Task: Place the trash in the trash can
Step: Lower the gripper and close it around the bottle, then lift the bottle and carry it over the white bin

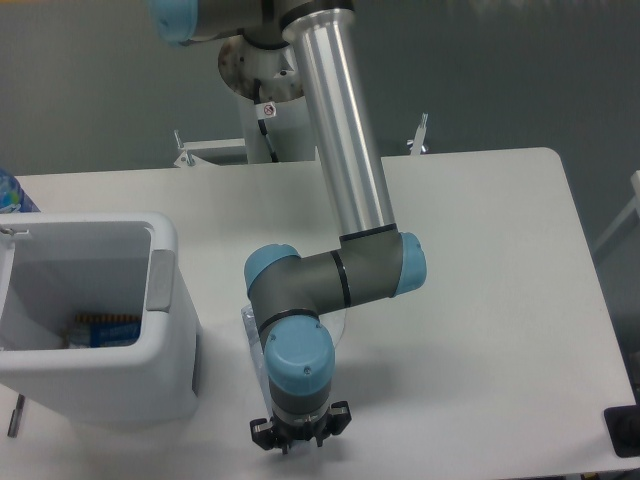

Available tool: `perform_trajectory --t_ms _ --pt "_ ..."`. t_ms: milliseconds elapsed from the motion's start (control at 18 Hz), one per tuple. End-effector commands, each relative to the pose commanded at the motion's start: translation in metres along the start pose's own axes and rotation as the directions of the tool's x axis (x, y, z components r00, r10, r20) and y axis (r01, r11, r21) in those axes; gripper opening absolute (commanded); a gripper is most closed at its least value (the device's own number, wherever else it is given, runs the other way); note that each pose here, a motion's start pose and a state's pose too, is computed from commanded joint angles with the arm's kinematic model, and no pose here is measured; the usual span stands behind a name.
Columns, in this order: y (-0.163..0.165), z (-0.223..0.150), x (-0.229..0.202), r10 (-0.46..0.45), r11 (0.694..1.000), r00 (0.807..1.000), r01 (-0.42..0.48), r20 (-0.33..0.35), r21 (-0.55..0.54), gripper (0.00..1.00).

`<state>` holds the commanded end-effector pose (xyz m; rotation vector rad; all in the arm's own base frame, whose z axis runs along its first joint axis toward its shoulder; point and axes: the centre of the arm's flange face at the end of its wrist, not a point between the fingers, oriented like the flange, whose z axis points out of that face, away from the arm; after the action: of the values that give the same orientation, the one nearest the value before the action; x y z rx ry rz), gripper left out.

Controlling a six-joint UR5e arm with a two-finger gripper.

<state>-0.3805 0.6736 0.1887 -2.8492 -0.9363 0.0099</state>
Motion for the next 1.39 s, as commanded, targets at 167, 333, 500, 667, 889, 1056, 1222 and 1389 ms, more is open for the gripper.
perform_trajectory --t_ms 167,333,500,667,889,1056,1222,1389 --pt "0.002 0.0 0.002 0.003 1.0 1.0 -0.003 0.003 -0.002 0.26" --pt "0.002 -0.002 0.001 0.003 1.0 1.0 -0.003 0.016 -0.001 0.25" --pt "0.001 -0.004 0.001 0.005 1.0 1.0 -0.005 0.017 0.003 0.25" --pt "-0.007 -0.033 -0.002 0.011 0.999 1.0 -0.012 0.012 0.05 0.25" --pt "-0.028 -0.097 -0.031 -0.021 0.986 1.0 0.017 0.023 0.167 0.25" --pt "-0.039 -0.15 -0.06 -0.054 0.96 0.999 0.051 0.003 0.277 0.25" --pt "-0.041 -0.213 -0.084 -0.07 0.915 0.997 0.082 -0.045 0.394 0.25" --pt "-0.04 -0.266 -0.094 -0.064 0.874 0.995 0.092 -0.073 0.476 0.25"
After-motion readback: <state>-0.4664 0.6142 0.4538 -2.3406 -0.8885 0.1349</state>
